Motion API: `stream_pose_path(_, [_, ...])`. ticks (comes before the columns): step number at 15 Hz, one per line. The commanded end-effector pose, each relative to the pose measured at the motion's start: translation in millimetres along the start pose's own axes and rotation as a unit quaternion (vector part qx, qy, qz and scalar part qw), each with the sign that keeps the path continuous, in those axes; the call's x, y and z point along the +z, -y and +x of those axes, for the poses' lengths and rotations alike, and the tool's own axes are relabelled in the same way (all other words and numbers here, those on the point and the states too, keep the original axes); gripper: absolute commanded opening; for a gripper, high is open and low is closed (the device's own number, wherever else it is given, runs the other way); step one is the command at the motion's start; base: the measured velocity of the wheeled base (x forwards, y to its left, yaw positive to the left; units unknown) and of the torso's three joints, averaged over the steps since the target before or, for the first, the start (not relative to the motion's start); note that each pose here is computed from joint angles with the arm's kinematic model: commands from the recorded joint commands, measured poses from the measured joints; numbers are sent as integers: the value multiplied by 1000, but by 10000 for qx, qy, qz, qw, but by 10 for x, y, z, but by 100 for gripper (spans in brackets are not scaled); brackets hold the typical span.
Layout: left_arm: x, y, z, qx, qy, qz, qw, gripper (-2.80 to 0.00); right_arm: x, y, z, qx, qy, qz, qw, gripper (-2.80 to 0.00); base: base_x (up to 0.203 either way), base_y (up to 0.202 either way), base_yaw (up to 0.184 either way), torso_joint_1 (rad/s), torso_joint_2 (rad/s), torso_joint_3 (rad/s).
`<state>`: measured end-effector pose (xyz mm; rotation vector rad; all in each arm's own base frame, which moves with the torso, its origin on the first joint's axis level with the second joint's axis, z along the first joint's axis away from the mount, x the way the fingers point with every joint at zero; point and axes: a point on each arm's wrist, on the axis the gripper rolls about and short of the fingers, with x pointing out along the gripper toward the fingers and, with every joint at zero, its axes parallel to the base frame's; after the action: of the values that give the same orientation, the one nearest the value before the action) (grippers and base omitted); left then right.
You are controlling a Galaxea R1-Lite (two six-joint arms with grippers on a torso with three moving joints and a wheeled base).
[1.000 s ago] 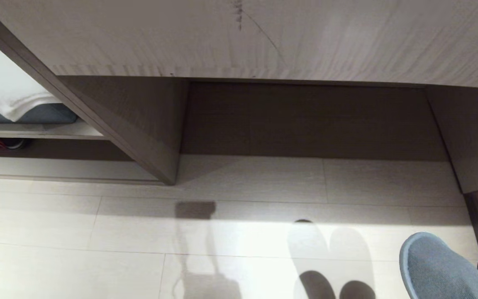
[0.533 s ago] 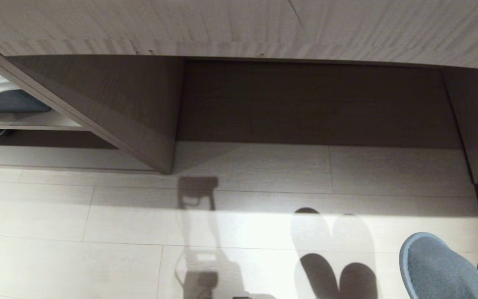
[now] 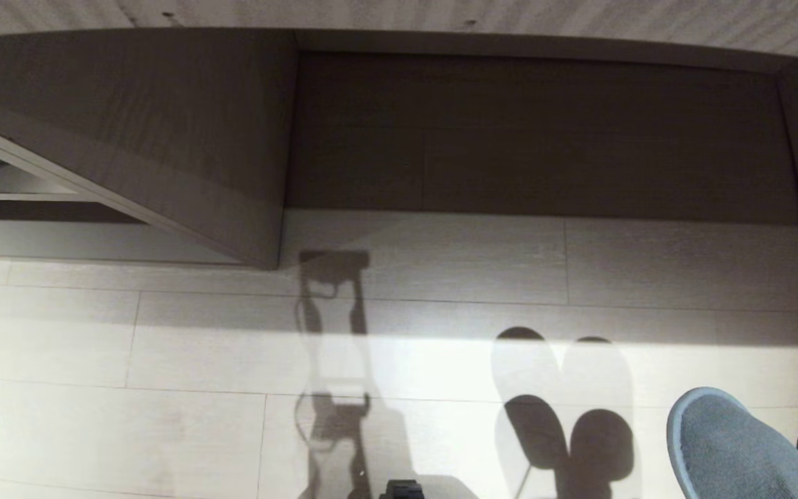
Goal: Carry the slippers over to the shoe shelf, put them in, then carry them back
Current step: Place the slippers on the floor
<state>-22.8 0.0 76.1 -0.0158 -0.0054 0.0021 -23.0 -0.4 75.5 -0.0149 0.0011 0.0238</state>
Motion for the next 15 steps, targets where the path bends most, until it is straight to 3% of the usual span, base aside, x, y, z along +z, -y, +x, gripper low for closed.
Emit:
stream_pose_path(1, [1, 0, 1, 5, -4, 2, 10000, -280, -1, 0, 1, 4, -9, -2, 10000, -280, 0, 0, 0, 1, 6, -193])
stream_pose_path(15, [1, 0, 1, 5, -4, 2, 10000, -280, -1, 0, 1, 4, -9, -2, 10000, -280, 0, 0, 0, 2, 3, -196])
